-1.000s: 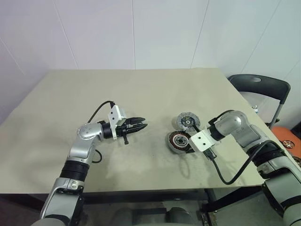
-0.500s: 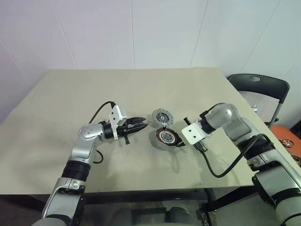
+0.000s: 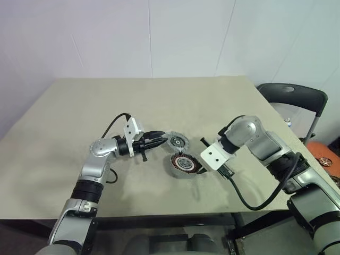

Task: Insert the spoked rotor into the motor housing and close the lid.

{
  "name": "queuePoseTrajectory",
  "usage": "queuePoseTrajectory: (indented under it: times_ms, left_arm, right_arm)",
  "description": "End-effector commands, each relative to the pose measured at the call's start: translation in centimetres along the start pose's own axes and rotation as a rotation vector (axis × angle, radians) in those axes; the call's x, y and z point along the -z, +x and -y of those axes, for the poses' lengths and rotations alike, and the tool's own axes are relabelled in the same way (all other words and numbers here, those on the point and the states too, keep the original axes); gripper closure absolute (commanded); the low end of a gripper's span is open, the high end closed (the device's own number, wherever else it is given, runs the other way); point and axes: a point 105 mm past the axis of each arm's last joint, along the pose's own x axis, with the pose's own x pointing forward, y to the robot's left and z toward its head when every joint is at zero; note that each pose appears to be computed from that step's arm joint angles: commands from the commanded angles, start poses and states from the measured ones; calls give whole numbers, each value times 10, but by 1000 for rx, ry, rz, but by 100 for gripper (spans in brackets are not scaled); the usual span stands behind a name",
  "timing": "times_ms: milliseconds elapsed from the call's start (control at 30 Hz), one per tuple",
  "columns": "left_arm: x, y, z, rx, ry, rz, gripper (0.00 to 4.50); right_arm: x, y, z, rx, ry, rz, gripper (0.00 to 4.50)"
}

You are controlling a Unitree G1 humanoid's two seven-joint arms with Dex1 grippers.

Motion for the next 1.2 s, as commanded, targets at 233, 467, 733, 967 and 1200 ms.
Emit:
queuePoseTrajectory:
  times_ms: [233,467,733,967,1200]
  left_arm:
    - [-9,-1,-5,-11,44,17,376]
    - [-10,-1,-6,-21,44,20,376]
    - [-10,0,-5,-25,44,26,376]
    - [-10,0,-4,-27,42,27,376]
    - [-9,1,-3,-29,39,30,376]
  right_arm:
    - [-10,7,7,19,-70,27,446]
    - [-13,15,16,38,-96,28,446]
    - [-11,21,21,50,-94,27,446]
    - [-11,25,27,78,-104,24,446]
    - [-18,27,41,145,-114,54,446]
